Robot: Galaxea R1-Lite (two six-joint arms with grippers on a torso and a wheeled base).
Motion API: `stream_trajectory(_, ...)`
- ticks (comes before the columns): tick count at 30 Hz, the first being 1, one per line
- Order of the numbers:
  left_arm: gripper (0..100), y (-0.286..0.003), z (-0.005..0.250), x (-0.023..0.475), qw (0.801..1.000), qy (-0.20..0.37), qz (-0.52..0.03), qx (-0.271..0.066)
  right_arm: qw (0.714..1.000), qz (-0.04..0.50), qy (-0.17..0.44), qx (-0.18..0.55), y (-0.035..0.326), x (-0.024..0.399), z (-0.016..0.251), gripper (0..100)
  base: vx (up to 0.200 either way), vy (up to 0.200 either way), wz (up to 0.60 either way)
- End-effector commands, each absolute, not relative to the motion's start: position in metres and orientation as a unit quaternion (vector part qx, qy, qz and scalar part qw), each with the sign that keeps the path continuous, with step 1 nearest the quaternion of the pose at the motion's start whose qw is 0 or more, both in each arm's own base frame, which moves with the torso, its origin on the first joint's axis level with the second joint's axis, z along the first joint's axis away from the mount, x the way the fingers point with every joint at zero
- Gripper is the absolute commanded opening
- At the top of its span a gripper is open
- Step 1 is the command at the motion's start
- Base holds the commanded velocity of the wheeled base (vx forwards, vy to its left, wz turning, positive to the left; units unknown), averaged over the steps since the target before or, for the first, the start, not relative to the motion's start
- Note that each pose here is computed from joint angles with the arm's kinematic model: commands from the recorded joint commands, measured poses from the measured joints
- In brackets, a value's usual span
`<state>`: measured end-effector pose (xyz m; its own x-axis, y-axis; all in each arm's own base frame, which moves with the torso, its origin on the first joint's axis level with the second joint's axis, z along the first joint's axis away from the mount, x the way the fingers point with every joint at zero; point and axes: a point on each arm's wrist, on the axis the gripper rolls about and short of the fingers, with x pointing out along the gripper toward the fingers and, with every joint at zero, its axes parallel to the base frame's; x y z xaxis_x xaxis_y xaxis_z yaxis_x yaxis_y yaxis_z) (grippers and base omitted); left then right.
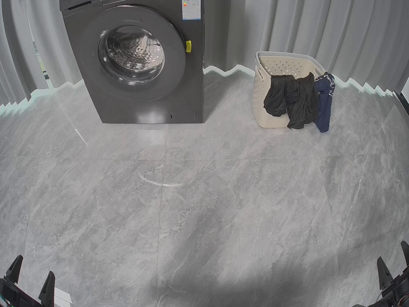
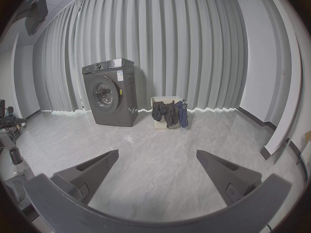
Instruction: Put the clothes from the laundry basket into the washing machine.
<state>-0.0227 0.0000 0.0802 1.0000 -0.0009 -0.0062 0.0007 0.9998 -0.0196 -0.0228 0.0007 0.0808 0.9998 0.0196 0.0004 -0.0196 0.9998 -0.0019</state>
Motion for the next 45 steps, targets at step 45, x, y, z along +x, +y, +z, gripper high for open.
stream_trajectory(45,100,0.0,0.0757,-0.0229,1.0,0.002,0.001,-0.017,1.0,0.01,0.0,-0.001,0.0007,-0.0228,0.0755,100,0.187,0.0,0.0)
